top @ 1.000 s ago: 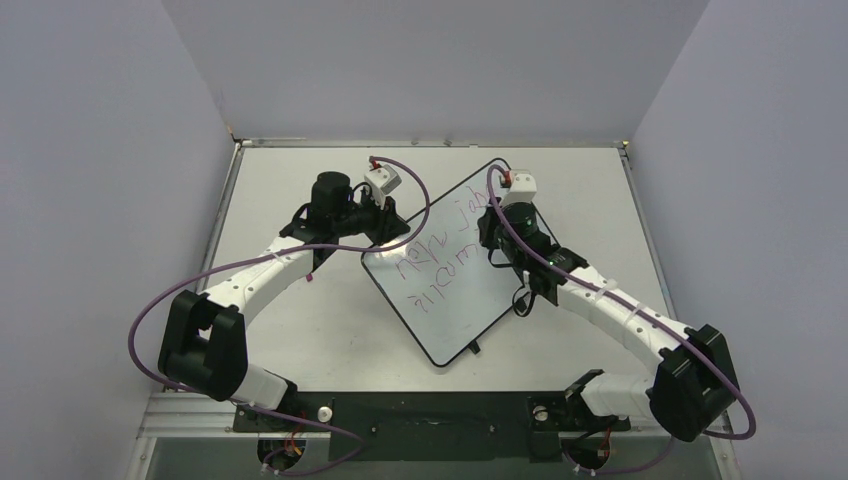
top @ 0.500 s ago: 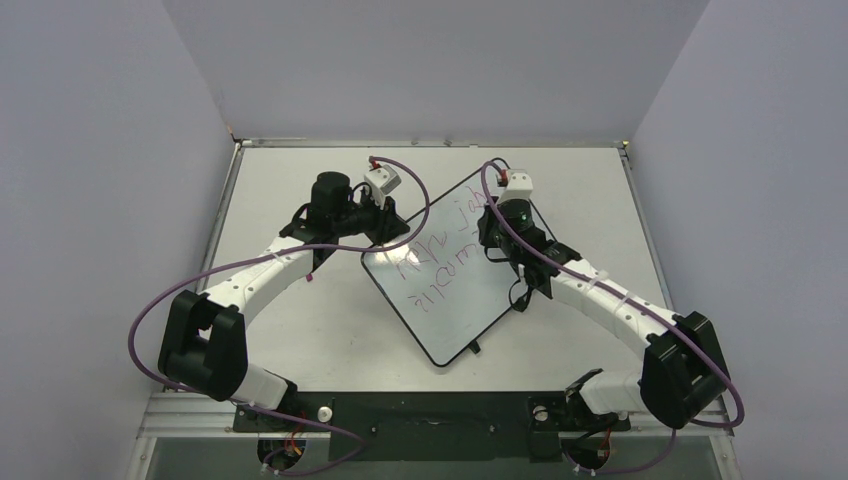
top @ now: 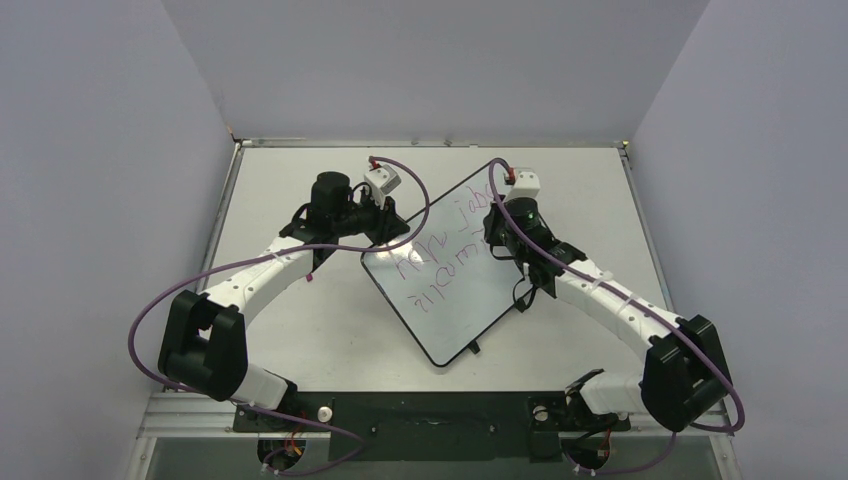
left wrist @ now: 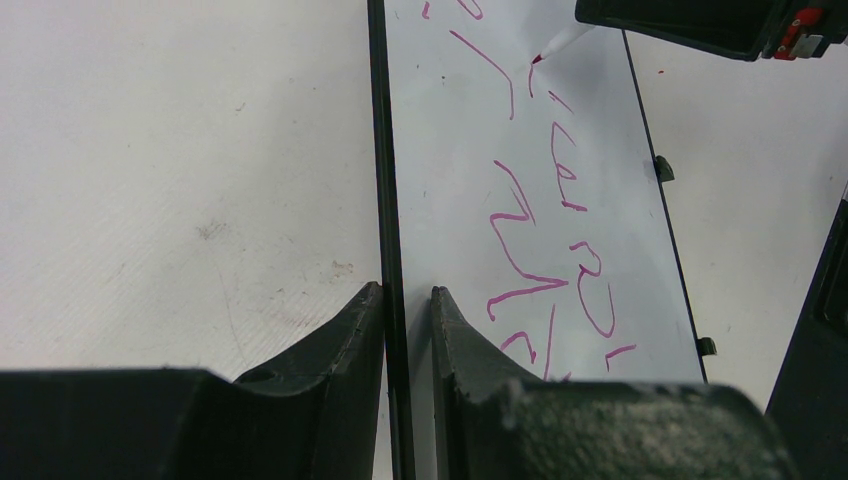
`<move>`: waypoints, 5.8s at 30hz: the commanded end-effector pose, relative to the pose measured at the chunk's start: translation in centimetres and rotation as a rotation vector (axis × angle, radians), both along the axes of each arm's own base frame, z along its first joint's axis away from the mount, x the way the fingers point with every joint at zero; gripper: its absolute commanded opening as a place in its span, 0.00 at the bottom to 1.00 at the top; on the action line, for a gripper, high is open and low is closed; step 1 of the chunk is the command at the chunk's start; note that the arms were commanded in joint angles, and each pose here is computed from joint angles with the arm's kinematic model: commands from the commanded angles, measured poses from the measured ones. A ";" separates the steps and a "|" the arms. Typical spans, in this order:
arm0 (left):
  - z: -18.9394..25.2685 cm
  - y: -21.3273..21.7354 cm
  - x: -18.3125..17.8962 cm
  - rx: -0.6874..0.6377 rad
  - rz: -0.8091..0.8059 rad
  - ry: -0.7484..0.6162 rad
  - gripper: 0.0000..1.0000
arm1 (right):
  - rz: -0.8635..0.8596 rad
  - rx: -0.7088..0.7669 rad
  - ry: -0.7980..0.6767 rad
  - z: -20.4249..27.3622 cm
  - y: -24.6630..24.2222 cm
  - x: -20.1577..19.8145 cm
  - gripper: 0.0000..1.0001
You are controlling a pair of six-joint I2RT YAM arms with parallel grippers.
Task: Write a sentence on the whiteboard
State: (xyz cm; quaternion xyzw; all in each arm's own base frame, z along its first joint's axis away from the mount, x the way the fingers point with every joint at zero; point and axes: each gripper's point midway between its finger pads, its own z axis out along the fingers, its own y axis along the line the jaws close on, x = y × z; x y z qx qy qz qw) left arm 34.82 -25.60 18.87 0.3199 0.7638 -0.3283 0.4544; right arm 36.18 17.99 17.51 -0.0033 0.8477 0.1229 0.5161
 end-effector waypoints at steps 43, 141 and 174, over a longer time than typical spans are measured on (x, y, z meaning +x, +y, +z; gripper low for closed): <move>1.2 0.6 0.8 0.010 0.007 -0.080 0.00 | -0.029 0.005 -0.012 -1.2 -1.7 -1.1 0.00; 1.2 0.6 0.8 0.009 0.004 -0.083 0.00 | -0.154 0.015 -0.073 3.3 -5.1 2.7 0.00; 1.3 0.6 0.9 0.004 0.012 -0.087 0.00 | -0.074 0.040 -0.027 1.5 -2.9 3.4 0.00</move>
